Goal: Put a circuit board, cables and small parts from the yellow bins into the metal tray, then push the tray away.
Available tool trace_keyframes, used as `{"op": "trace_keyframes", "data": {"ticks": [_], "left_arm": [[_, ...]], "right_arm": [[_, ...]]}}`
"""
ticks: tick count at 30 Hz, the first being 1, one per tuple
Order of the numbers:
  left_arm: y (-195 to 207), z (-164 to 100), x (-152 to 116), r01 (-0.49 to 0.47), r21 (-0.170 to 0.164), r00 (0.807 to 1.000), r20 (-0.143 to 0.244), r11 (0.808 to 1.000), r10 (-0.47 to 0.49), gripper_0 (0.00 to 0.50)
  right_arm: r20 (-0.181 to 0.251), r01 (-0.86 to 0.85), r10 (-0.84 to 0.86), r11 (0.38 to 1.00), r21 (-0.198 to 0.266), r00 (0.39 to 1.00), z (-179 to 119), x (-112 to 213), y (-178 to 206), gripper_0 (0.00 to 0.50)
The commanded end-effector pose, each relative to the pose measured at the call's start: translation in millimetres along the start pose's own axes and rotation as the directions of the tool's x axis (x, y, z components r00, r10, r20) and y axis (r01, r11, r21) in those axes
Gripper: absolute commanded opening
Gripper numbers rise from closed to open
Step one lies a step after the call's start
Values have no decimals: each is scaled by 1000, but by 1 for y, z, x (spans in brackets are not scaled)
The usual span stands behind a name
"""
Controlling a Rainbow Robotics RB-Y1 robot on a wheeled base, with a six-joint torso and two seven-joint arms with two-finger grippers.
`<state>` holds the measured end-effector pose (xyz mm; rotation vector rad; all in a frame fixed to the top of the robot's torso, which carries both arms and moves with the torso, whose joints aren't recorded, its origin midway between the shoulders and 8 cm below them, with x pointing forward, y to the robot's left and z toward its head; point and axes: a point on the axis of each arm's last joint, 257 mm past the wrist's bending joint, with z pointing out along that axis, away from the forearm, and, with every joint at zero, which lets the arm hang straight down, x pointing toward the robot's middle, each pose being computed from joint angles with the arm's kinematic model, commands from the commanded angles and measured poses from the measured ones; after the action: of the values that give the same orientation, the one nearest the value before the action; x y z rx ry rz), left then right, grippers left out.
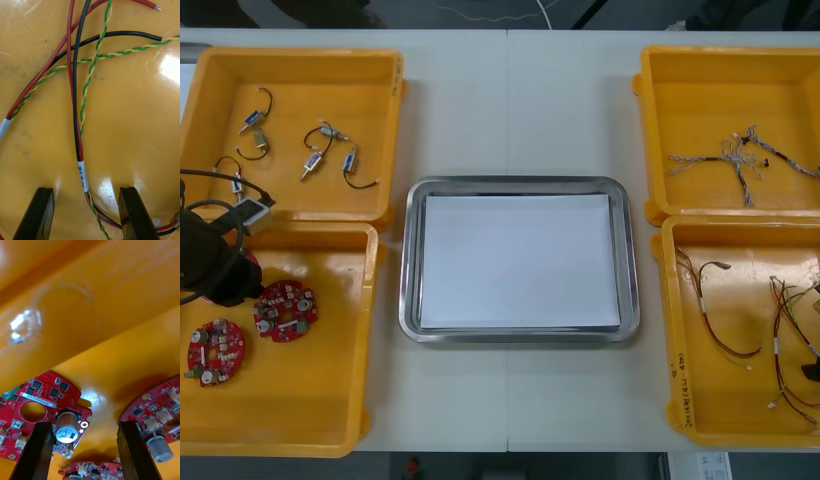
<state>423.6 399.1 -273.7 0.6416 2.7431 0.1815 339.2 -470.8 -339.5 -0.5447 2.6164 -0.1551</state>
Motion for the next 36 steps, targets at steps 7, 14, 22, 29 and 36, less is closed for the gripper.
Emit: {"op": "trace_keyframes", "data": {"ticks": [7,14,22,29,36], "left_arm": [[24,-3,-4,-218,-75,976,-18,973,217,500],[26,-2,-4,-228,-85,974,-21,970,227,500],[26,-1,-3,-233,-84,973,-22,969,232,57],[28,-2,-2,-233,-87,972,-27,969,232,1],[32,-6,1,-229,-87,973,-37,969,227,0]], "right_arm": [[-11,61,-61,998,2,998,1,-2,-2,387],[-7,56,-56,998,-11,998,2,-3,2,0],[5,56,-56,998,15,998,-28,-19,-14,0],[-25,55,-54,997,53,998,-83,-28,-35,0],[-41,64,-61,995,74,997,-124,-36,-36,0]]}}
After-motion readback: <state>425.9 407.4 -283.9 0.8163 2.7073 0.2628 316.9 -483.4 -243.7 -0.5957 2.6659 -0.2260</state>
